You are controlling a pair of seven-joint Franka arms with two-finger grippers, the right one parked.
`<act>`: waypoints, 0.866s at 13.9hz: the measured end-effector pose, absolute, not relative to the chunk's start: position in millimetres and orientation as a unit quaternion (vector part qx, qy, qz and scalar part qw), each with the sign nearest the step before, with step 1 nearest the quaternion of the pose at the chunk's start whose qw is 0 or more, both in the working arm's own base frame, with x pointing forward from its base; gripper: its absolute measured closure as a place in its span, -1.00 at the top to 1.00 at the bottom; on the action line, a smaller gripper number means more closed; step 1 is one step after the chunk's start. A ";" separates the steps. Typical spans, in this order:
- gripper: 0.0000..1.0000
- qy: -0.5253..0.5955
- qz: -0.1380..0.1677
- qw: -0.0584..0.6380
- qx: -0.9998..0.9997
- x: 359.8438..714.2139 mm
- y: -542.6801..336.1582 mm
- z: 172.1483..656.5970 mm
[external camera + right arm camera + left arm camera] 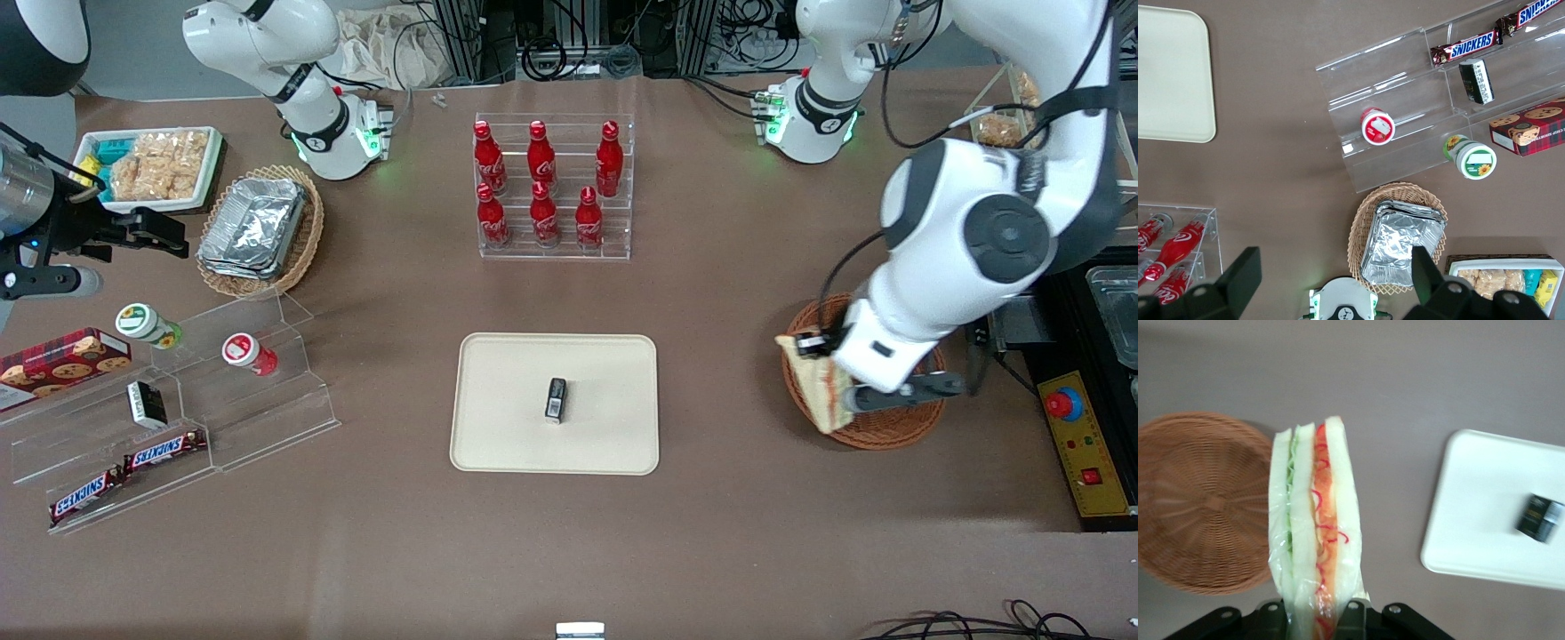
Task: Place sandwich from basket to tray
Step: 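Lift the sandwich and carry it with the left gripper toward the white tray, then lower the sandwich onto the tray beside the black object and release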
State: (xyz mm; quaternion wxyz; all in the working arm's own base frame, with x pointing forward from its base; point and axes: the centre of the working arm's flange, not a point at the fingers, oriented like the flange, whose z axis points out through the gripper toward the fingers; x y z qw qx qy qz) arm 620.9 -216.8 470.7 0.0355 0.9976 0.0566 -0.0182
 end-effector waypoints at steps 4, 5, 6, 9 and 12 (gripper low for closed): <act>-0.59 0.026 -0.025 0.021 0.999 620.0 -323.9 421.3; -0.59 0.018 -0.018 0.005 1.000 618.7 -353.0 395.4; -0.59 0.015 -0.013 -0.001 1.000 615.6 -382.5 365.2; -0.59 -0.007 -0.018 0.006 1.000 605.0 -433.0 280.8; -0.59 -0.024 -0.025 0.002 0.999 609.1 -427.9 257.2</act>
